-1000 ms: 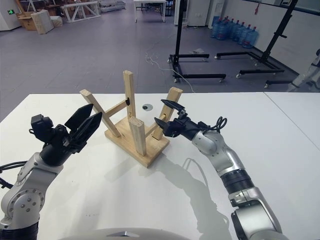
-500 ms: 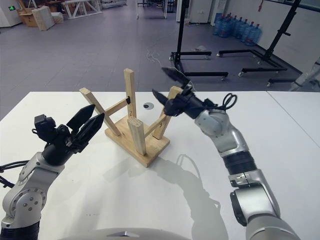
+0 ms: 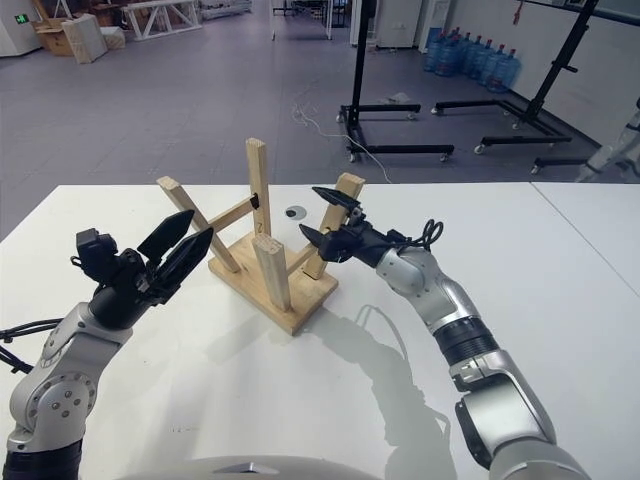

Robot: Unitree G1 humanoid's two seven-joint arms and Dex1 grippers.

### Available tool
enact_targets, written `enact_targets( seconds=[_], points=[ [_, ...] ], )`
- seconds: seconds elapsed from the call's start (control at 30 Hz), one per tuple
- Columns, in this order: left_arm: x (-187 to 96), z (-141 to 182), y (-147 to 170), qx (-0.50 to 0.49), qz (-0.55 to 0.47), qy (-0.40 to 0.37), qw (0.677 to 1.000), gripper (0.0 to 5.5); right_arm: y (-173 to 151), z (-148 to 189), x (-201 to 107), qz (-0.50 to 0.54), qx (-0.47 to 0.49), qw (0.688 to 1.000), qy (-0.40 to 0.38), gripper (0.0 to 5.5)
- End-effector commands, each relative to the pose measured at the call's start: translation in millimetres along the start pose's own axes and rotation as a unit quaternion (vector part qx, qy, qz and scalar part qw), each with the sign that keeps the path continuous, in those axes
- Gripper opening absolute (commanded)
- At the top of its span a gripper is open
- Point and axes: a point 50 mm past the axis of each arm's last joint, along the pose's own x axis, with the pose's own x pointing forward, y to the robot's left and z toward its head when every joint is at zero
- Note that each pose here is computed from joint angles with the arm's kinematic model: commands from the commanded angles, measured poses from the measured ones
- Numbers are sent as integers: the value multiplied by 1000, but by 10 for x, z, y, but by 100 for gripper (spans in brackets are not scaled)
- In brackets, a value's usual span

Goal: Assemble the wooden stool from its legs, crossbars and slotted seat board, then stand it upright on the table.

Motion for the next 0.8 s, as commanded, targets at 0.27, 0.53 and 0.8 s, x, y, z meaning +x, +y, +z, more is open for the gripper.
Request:
enact_targets(
  seconds=[0.27,0.53,0.8],
  points=[
    [25,12,-84,-11,-28,-5,1000,370,-1003,-580,-112,-237,219,940,114,400],
    [-5,29,-216,-40,-106,20,993,370,-538,-890,-9,-164,373,902,140,400],
    [177,-343,-147,15,-117,136,984,370,-312,-806,158,-123,423,893,94,400]
  ],
)
